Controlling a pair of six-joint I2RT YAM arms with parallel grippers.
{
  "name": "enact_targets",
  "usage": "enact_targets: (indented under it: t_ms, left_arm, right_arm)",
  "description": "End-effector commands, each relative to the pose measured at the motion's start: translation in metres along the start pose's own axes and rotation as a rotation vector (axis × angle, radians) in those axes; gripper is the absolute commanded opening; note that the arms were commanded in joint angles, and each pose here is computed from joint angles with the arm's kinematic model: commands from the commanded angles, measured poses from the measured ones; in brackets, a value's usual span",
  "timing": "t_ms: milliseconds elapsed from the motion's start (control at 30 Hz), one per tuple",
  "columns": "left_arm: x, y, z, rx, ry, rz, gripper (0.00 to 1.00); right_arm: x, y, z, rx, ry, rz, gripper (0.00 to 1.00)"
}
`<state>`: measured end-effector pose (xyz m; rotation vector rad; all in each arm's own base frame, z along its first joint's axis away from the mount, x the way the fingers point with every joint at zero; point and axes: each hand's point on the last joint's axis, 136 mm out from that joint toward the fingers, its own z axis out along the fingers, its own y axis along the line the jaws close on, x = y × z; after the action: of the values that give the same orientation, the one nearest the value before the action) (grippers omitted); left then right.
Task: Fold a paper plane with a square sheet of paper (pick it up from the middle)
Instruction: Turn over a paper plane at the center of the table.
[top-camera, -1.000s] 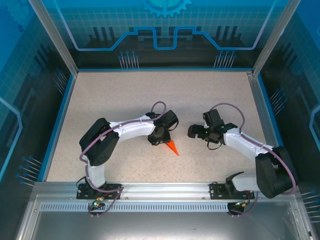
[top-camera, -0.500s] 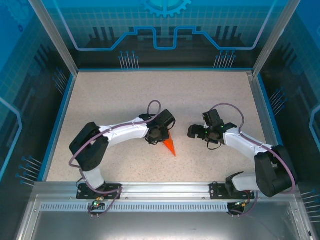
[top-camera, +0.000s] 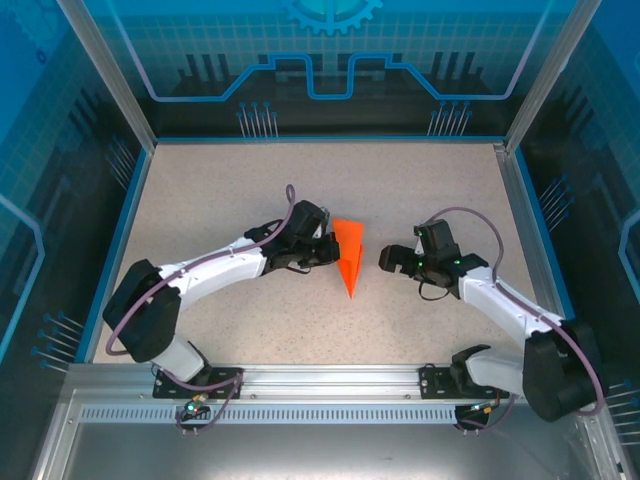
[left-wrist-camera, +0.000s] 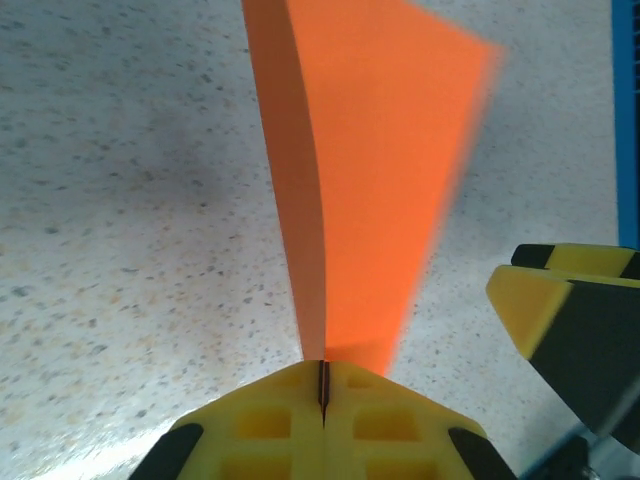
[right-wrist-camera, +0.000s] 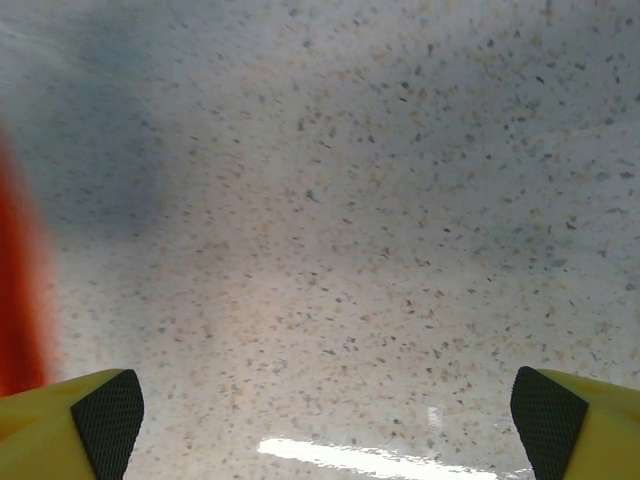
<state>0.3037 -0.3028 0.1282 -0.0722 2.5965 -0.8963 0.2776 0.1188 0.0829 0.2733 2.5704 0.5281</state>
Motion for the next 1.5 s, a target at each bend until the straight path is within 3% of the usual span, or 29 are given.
enact_targets:
  t_ms: [0, 133, 233, 333, 500, 1000, 1467]
  left_arm:
    - [0.002, -0.028, 0.016, 0.191, 0.043, 0.054, 0.0]
    - [0.006, -0.026, 0.035, 0.238, 0.083, 0.024, 0.0]
    - [0.01, -0.022, 0.046, 0.256, 0.103, 0.0, 0.0]
    - [0.014, -0.015, 0.056, 0.253, 0.118, -0.019, 0.0]
    - [0.023, 0.005, 0.068, 0.21, 0.136, -0.051, 0.0]
    - [0.039, 0.052, 0.072, 0.114, 0.145, -0.112, 0.0]
    - [0.043, 0.067, 0.073, 0.046, 0.147, -0.119, 0.0]
  right_arm:
    - [-0.008, 0.014, -0.014, -0.102, -0.05, -0.023, 0.97]
    - [-0.008, 0.038, -0.025, -0.235, -0.054, -0.057, 0.93]
    - [-0.003, 0.057, -0.029, -0.317, -0.006, -0.076, 0.83]
    - [0.006, 0.073, -0.025, -0.365, 0.05, -0.089, 0.73]
    - [0.02, 0.092, -0.012, -0.388, 0.092, -0.103, 0.66]
    - [0.033, 0.107, 0.029, -0.295, 0.19, -0.162, 0.62]
    - [0.038, 0.097, 0.055, -0.2, 0.24, -0.158, 0.66]
